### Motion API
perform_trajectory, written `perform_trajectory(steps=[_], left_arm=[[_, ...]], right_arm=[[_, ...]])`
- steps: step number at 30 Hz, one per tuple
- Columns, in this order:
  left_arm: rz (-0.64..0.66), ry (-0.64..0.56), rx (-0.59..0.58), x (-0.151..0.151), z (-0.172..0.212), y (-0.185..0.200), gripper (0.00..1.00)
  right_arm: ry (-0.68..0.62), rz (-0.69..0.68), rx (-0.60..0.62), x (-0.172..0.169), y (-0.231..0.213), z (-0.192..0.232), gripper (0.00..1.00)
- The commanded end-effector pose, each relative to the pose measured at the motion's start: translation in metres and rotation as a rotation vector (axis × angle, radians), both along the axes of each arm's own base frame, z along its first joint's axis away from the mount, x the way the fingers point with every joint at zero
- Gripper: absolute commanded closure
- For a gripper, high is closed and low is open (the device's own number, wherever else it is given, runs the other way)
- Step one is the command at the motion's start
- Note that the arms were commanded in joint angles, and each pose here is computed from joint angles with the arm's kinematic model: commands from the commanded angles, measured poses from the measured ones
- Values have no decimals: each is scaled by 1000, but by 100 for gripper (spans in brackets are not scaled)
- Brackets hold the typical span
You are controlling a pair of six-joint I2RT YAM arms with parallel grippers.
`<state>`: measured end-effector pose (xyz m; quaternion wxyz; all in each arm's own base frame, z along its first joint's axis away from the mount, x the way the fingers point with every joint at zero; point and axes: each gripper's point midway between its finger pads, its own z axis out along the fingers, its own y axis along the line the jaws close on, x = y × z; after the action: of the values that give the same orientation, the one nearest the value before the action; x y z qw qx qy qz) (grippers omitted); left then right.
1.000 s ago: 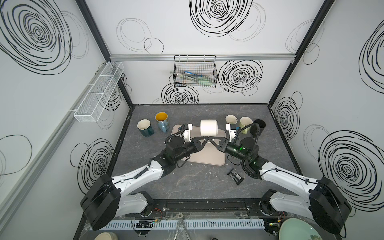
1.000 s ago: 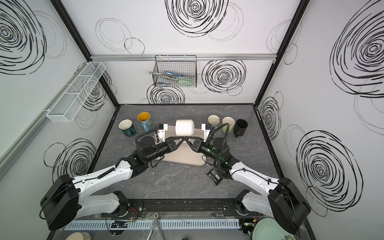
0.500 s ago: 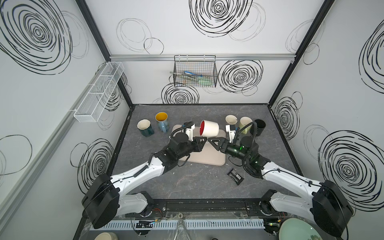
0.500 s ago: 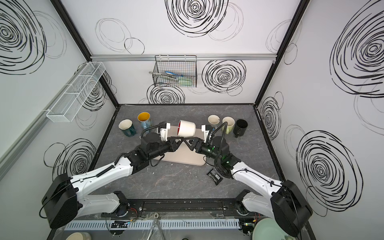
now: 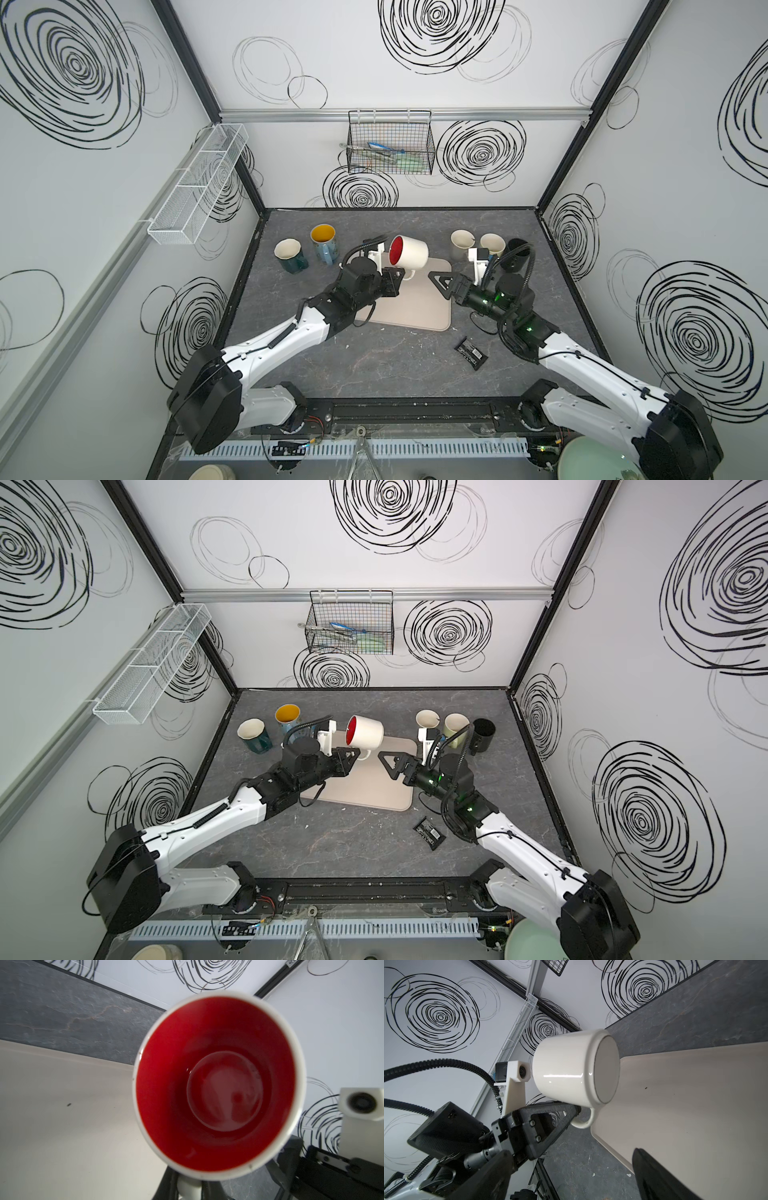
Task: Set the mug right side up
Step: 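Rotate the white mug upright with the left gripper while the right gripper opens and withdraws, then carry the upright white mug with the left gripper beside the blue mug and release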
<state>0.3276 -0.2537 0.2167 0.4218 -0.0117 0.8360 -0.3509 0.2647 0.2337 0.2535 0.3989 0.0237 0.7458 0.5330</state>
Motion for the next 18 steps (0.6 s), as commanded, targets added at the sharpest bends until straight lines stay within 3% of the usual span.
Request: perform_trajectory(steps=[1,10,18], left_arm=[[118,-139,-6,25,46,33,100],[419,-49,235,58,17,149,100],[538,26,512,96,-3,172,100]], right_arm=[[-53,-78,-65,1,-18,-5,5],[-79,-107,-149,-4,-33,-14,3],[-51,-73,-176,-6,-36,-26,3]])
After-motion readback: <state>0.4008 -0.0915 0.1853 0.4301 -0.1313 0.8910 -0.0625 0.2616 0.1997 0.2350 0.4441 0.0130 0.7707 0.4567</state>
